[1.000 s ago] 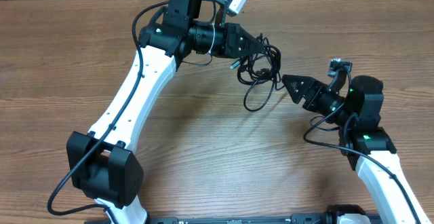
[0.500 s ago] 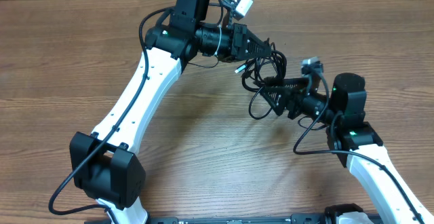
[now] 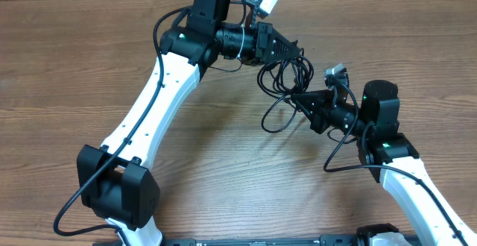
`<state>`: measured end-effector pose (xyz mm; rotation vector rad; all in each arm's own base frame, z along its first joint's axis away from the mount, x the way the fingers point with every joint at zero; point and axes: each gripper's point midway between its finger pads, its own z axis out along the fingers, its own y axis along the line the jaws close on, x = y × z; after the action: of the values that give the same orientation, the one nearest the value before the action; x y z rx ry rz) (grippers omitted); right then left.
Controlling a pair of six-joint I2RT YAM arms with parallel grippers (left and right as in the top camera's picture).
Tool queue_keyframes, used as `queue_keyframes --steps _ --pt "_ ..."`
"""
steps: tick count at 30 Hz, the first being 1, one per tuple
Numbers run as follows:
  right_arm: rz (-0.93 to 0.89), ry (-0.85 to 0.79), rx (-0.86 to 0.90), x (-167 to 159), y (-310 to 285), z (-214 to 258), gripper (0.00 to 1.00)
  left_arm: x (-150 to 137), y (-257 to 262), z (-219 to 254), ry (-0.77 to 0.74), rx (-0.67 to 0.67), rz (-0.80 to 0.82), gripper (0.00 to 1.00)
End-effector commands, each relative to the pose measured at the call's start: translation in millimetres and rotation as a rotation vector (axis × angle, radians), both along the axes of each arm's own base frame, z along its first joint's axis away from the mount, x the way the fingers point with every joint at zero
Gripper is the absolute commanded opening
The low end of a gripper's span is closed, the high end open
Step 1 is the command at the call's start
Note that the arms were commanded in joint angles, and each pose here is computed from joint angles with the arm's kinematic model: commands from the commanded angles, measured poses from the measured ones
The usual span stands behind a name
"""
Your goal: Untangle cables
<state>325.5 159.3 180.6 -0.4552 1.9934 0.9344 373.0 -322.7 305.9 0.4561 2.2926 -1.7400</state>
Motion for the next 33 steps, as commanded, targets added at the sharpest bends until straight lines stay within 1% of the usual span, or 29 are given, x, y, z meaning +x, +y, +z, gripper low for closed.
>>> queue_keyframes --steps 1,4,5,7,9,11,14,15,17,21,23,25,26,27,30,31,33 --pt "0.072 -0.010 0.029 -6.8 9.3 8.6 0.04 11.1 8.1 22.7 -0.095 0.023 0.095 0.04" --pt "0.110 -0.003 0.050 -12.7 13.5 10.6 0.04 26.5 13.5 14.1 -0.114 0.080 0.184 0.06" --pt "0.117 -0.001 0.053 -13.9 14.3 11.0 0.04 31.8 16.4 9.8 -0.115 0.106 0.218 0.08" --pt "0.116 0.018 0.067 -15.0 14.9 10.9 0.04 43.8 26.2 -4.6 -0.106 0.187 0.308 0.10" --pt "0.109 0.035 0.078 -15.0 14.9 11.0 0.04 53.0 42.1 -25.5 -0.075 0.300 0.407 0.20" --pt "0.108 0.038 0.079 -15.0 14.9 11.0 0.04 52.8 53.4 -41.1 -0.039 0.379 0.452 0.37" --pt "0.108 0.038 0.079 -15.1 14.9 10.9 0.04 42.6 58.8 -53.7 0.016 0.429 0.441 0.61" --pt "0.108 0.038 0.080 -15.0 14.9 11.0 0.04 40.9 59.4 -55.1 0.018 0.435 0.435 0.64" --pt "0.094 0.065 0.095 -14.5 14.6 10.8 0.04 33.9 58.5 -57.8 -0.024 0.451 0.373 0.75" --pt "0.063 0.131 0.135 -14.0 14.2 10.4 0.04 19.6 51.6 -56.6 -0.175 0.444 0.201 0.84" --pt "0.060 0.140 0.141 -14.0 14.2 10.4 0.04 15.3 53.9 -60.7 -0.262 0.474 0.134 0.87" --pt "0.060 0.140 0.141 -14.0 14.2 10.4 0.04 11.8 55.3 -63.6 -0.315 0.491 0.087 0.85" --pt "0.058 0.142 0.143 -14.0 14.2 10.4 0.04 11.7 55.3 -63.4 -0.318 0.491 0.085 0.78" --pt "0.058 0.145 0.145 -14.1 14.2 10.4 0.04 11.7 55.2 -63.5 -0.318 0.490 0.085 0.70" --pt "0.054 0.153 0.151 -14.0 14.2 10.6 0.04 9.7 52.3 -63.7 -0.320 0.491 0.078 0.38" --pt "0.049 0.162 0.159 -13.6 14.3 11.2 0.04 8.9 51.1 -64.4 -0.320 0.492 0.075 0.31" --pt "0.040 0.178 0.175 -12.9 14.4 12.5 0.04 10.7 52.5 -68.8 -0.326 0.526 0.088 0.09"
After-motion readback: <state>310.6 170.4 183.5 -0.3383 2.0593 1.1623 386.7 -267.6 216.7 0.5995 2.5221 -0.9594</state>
